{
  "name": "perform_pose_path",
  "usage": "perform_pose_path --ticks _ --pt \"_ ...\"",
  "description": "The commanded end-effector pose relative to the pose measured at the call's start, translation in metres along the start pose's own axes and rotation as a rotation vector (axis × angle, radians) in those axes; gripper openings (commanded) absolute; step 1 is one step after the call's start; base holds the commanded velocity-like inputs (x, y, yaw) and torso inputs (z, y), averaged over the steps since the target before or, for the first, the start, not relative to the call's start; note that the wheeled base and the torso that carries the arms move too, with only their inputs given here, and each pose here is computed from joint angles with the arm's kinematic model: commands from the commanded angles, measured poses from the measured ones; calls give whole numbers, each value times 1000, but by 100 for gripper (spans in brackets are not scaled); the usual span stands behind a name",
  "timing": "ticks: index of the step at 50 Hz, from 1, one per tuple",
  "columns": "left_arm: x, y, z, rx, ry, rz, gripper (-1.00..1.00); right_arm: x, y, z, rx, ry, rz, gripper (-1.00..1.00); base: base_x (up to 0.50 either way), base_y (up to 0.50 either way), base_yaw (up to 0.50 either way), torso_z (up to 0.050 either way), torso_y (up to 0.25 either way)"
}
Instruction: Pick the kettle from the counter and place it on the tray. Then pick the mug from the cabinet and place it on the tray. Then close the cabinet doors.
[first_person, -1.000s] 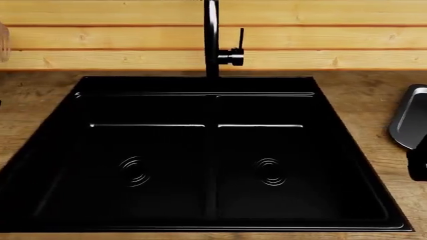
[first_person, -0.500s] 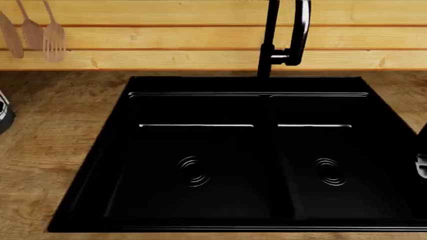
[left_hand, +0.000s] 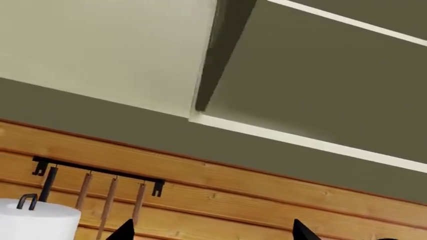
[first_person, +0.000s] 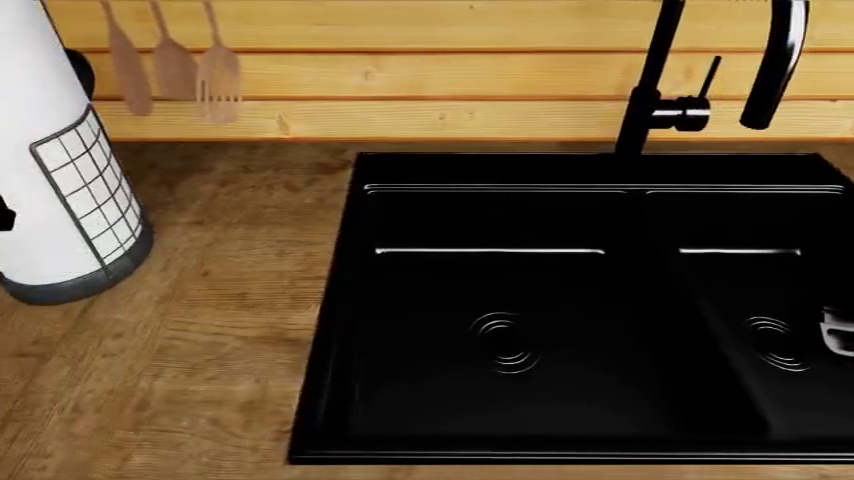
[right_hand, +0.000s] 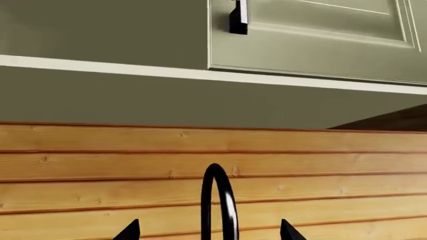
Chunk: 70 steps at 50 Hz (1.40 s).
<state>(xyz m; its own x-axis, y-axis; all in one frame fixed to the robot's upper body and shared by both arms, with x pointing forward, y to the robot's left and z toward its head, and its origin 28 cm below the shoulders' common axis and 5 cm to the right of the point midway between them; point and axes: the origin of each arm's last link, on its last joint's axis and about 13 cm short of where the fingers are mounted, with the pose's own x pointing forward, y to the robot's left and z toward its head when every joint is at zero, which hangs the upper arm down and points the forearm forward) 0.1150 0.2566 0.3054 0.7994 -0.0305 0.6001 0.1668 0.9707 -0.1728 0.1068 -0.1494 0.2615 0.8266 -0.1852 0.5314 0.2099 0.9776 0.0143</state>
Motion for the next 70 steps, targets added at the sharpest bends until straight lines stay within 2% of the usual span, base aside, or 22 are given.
perform_pose_path --ticks 1,14,17,20,23,25,32,34,35,37,45,50,58,64,70 --pt "0 0 0 0 0 4 100 -1 0 -1 5 6 1 100 0 500 0 0 0" --pt "0 0 0 8 5 14 100 -1 0 -1 4 6 -5 100 0 500 0 0 0" --pt "2 0 3 13 -5 43 100 -2 0 -2 25 12 -20 100 -1 310 0 0 0" --pt "8 -2 15 38 -65 109 100 -2 2 -4 39 33 -29 100 0 0 0 0 0" --pt "17 -1 30 123 -61 219 100 -2 2 -5 42 44 -31 100 0 0 0 0 0" --pt "23 2 43 162 -106 291 100 -3 2 -5 46 47 -35 100 0 0 0 0 0" --pt "36 14 89 260 -289 379 100 -4 2 -6 50 52 -39 100 0 0 0 0 0" --pt "52 17 72 276 -141 383 100 -4 1 -6 51 50 -42 100 0 0 0 0 0" --pt "57 14 82 305 -181 349 100 -4 2 -6 50 50 -42 100 0 0 0 0 0" --pt "56 5 112 305 -351 298 100 -4 1 -6 50 51 -43 100 0 0 0 0 0" --pt "89 -12 148 338 -421 131 100 -5 0 -5 51 45 -46 100 0 0 0 0 0" --pt "113 -27 171 331 -423 58 100 -6 0 -6 54 46 -48 100 0 0 0 0 0" --pt "152 -61 199 340 -400 -47 100 -6 0 -6 56 51 -45 100 0 0 0 0 0" --pt "176 -86 208 333 -374 -97 100 -8 -2 -6 56 53 -46 100 0 0 0 0 0" --pt "196 -99 208 292 -317 -128 100 -10 -4 -6 51 55 -51 100 0 0 0 0 0"
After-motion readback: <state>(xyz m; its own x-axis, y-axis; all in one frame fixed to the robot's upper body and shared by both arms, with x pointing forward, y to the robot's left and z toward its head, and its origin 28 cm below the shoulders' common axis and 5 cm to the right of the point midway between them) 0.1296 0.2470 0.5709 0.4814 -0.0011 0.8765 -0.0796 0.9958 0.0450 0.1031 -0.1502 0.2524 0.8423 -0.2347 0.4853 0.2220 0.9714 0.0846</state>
